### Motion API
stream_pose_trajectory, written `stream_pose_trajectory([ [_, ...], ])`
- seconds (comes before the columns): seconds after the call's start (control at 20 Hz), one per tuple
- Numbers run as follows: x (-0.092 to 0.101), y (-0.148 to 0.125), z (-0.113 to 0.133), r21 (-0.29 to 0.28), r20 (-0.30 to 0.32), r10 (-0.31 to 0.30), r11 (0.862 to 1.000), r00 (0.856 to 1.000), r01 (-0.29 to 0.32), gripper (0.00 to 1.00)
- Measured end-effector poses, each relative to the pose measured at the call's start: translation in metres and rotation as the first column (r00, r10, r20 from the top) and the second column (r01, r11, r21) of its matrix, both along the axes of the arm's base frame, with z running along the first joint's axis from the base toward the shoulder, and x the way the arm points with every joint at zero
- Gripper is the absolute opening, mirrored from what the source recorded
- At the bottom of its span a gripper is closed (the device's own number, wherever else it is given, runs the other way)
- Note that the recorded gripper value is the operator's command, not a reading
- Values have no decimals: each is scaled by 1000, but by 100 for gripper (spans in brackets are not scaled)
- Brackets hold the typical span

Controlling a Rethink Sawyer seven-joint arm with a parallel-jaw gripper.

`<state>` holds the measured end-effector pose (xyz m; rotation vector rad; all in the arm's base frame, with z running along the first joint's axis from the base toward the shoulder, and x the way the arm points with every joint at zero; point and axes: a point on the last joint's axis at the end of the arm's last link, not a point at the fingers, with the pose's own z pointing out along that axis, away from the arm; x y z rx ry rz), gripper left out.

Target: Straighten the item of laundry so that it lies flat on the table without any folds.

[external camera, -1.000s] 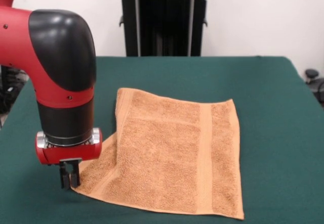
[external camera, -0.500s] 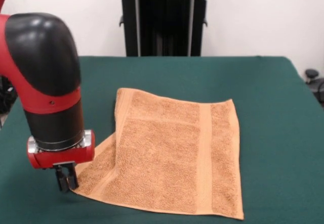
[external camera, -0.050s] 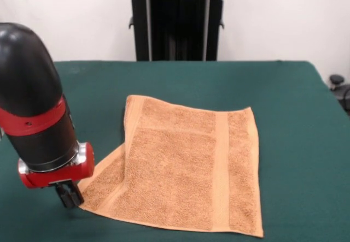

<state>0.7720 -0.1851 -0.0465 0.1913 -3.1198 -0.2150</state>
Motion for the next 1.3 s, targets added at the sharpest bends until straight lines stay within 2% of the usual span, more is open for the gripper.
stream_pose_trajectory([
  [0.25,4,-5,-1,35,-23,-6,999,1000,7,0],
  [0.75,11,-11,-2,74,-63,45,996,997,-40,0],
  [0.8,13,-9,-1,81,-79,59,995,995,-52,100],
  [1.0,14,-7,0,85,-90,72,994,993,-65,100],
  [1.3,16,-6,0,84,-106,144,987,984,-136,100],
])
